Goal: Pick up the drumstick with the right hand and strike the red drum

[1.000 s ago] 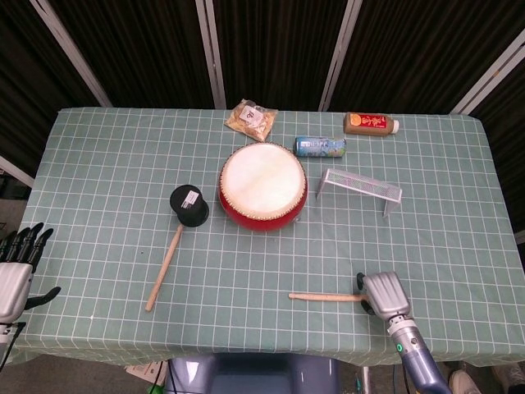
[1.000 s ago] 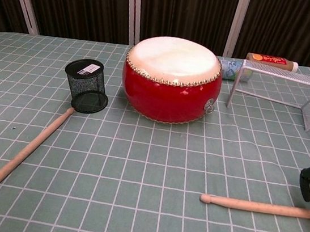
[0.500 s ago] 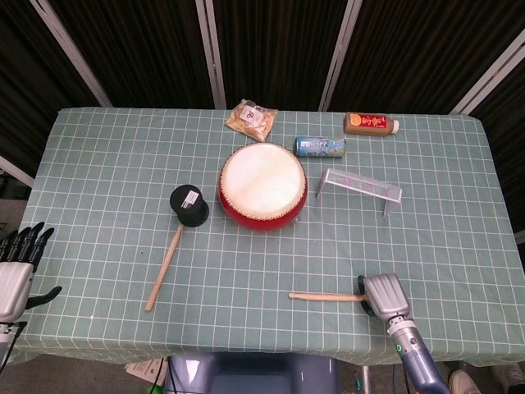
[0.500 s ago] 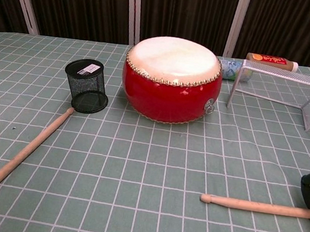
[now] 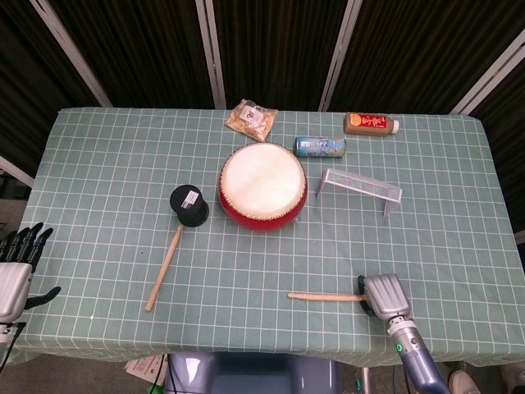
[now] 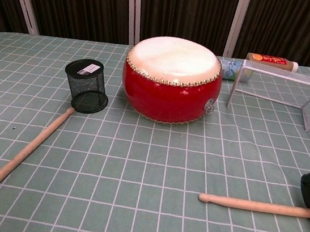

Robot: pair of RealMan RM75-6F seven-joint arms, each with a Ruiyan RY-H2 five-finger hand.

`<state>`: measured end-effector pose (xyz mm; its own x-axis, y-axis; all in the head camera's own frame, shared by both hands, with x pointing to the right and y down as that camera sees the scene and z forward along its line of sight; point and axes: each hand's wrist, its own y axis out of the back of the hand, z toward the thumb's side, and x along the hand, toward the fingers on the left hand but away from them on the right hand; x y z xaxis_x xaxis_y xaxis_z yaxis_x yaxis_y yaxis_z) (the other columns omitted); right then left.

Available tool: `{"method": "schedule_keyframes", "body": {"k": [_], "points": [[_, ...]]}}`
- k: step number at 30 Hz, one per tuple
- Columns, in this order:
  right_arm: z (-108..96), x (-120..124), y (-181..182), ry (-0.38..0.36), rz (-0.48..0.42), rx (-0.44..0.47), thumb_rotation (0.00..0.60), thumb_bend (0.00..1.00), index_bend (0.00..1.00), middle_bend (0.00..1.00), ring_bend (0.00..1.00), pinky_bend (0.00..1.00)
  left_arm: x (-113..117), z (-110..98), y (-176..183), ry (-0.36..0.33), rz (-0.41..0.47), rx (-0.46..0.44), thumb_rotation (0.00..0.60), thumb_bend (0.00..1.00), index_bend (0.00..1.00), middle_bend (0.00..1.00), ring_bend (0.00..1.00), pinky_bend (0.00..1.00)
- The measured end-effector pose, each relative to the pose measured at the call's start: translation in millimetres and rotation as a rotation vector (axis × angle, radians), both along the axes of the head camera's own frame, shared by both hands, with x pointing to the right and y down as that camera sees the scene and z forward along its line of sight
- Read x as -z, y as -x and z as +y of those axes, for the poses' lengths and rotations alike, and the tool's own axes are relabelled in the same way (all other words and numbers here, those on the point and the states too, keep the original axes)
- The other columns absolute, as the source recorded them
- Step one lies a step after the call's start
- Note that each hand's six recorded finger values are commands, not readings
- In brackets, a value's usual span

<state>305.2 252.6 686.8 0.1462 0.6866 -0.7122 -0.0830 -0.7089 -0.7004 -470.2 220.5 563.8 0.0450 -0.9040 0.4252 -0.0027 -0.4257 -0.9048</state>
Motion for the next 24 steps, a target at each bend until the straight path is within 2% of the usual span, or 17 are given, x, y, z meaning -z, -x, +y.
{"method": "schedule_keyframes", "body": {"k": [6, 12, 24], "points": [[-12.2, 16.7, 1.3, -0.031, -0.054, -0.045, 0.6, 0.61, 0.84, 0.99, 1.0, 0.99, -0.2, 0.1, 0.2, 0.002, 0.001, 0.002, 0.6, 0.0, 0.0, 0.0, 0.0, 0.01], [-32.5, 41.8, -2.5, -0.077, -0.116, -0.13, 0.6, 0.63, 0.86, 0.99, 1.0, 0.99, -0.1, 0.1, -0.1, 0.002, 0.0, 0.004, 0.6, 0.0, 0.0, 0.0, 0.0, 0.01], [-74.0, 88.7, -28.1, -0.138, -0.27, -0.429, 0.6, 0.64, 0.9, 1.0, 1.0, 0.99, -0.8, 0.1, -0.2, 0.008, 0.002, 0.009, 0.6, 0.0, 0.0, 0.0, 0.0, 0.01]]}}
